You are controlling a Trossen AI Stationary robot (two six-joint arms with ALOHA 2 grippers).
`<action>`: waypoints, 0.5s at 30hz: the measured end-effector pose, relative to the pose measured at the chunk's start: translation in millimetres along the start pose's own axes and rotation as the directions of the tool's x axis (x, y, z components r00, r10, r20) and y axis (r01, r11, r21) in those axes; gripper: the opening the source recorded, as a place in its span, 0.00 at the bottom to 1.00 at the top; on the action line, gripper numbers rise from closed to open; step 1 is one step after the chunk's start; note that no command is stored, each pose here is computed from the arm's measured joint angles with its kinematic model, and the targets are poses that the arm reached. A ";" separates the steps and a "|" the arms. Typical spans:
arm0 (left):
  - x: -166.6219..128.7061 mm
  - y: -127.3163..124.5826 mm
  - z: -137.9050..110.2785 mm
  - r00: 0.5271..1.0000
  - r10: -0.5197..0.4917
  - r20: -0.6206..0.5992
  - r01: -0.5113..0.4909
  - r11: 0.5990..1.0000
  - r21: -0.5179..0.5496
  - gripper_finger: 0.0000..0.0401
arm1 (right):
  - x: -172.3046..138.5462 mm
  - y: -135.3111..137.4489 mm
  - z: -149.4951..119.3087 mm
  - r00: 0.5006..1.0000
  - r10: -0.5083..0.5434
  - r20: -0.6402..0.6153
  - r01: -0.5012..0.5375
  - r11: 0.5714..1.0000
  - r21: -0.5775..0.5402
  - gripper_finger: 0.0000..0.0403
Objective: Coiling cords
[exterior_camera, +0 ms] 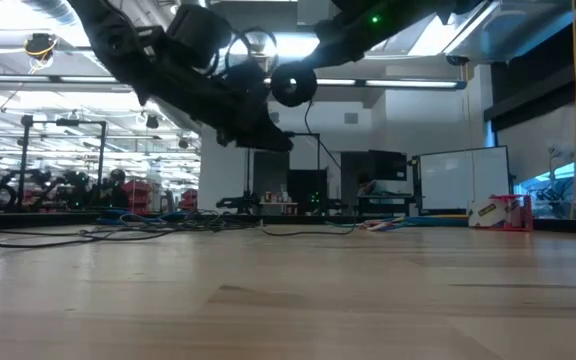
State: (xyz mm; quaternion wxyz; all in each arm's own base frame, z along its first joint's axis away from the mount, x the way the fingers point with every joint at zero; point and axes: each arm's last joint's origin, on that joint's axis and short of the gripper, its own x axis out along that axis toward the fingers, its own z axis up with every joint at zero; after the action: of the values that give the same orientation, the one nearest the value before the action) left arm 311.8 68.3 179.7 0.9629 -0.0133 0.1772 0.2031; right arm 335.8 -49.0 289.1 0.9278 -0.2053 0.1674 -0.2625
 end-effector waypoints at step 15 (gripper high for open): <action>29.0 -5.1 -9.5 0.963 0.001 0.269 0.029 0.994 -0.107 0.38 | 0.0 -1.1 2.2 1.000 -0.009 0.022 0.009 1.000 0.005 0.01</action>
State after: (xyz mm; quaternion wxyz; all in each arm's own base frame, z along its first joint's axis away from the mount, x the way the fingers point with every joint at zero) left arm 335.4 73.9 160.5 0.9772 -0.0401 0.0336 0.2056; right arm 336.3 -49.2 291.5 0.9289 -0.2068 0.1558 -0.2648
